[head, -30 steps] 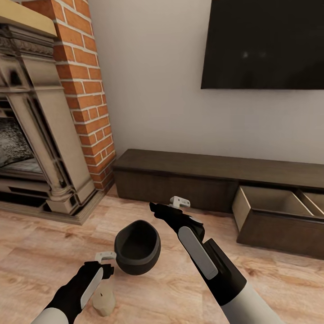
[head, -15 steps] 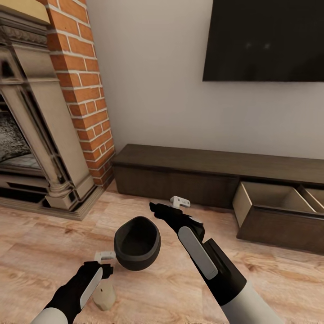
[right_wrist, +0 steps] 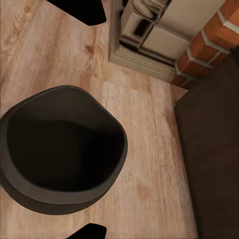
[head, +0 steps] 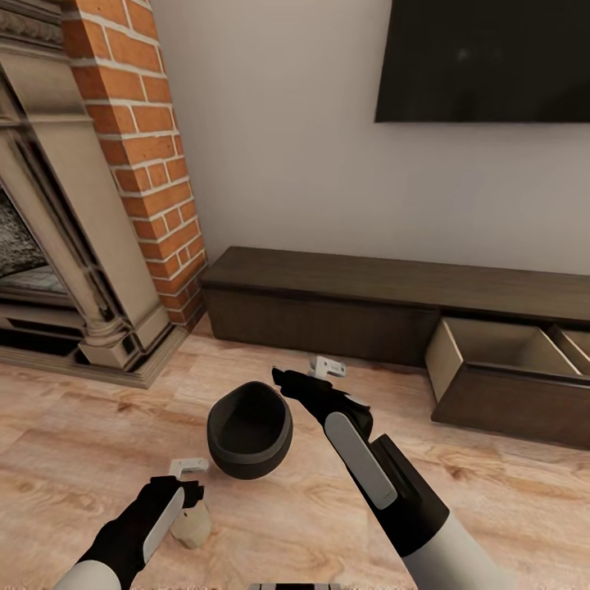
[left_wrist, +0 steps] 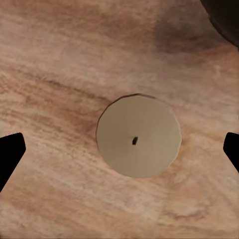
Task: Place each of the two pumpkins and all three candles from the living room inside a cabinet in the living room (use any cabinet), then make sure every cabinet is closed, and position the cauldron so it is next to a table in the living room.
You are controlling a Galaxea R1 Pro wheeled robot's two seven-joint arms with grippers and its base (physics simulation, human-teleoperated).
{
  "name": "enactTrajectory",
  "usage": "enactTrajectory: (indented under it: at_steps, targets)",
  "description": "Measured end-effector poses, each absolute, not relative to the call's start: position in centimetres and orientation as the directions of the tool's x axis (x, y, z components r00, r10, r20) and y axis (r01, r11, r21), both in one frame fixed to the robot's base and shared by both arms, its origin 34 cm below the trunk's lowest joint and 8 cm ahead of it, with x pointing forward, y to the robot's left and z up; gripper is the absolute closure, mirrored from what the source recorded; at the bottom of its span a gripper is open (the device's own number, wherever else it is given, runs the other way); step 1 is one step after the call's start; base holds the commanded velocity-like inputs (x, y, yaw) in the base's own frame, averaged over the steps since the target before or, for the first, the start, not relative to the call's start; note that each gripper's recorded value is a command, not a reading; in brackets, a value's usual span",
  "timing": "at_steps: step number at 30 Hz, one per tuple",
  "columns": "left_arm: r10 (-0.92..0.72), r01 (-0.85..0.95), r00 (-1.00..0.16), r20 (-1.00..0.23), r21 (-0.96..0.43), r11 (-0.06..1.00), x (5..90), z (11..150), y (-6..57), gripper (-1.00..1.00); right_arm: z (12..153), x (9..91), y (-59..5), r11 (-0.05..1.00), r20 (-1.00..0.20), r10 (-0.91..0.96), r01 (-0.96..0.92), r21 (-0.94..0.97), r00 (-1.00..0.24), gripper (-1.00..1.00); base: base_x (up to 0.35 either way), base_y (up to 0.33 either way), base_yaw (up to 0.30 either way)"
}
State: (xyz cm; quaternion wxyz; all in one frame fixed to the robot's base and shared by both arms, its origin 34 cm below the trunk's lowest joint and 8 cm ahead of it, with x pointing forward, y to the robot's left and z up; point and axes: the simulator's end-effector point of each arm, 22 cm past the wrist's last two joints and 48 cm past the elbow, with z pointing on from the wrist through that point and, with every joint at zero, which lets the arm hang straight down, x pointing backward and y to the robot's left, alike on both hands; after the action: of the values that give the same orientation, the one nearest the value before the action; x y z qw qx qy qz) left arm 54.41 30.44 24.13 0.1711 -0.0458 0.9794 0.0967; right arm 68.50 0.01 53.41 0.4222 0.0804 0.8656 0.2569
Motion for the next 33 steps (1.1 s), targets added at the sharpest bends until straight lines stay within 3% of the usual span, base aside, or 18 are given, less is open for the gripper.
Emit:
enactTrajectory:
  at_steps: [14,33]
  targets:
    - [-0.058,-0.122,-0.944,-0.326,0.180,0.976,53.4,21.4,30.5,-1.00,52.0,67.5,0.7,0.764,-0.664,0.352,-0.208,0.611,-0.660,-1.00,0.000,0.000,0.000]
    - [-0.057,-0.110,-0.962,-0.269,0.186,0.976,51.6,18.6,30.4,-1.00,48.2,67.4,0.7,0.758,-0.622,0.349,-0.179,0.627,-0.700,-1.00,0.000,0.000,0.000]
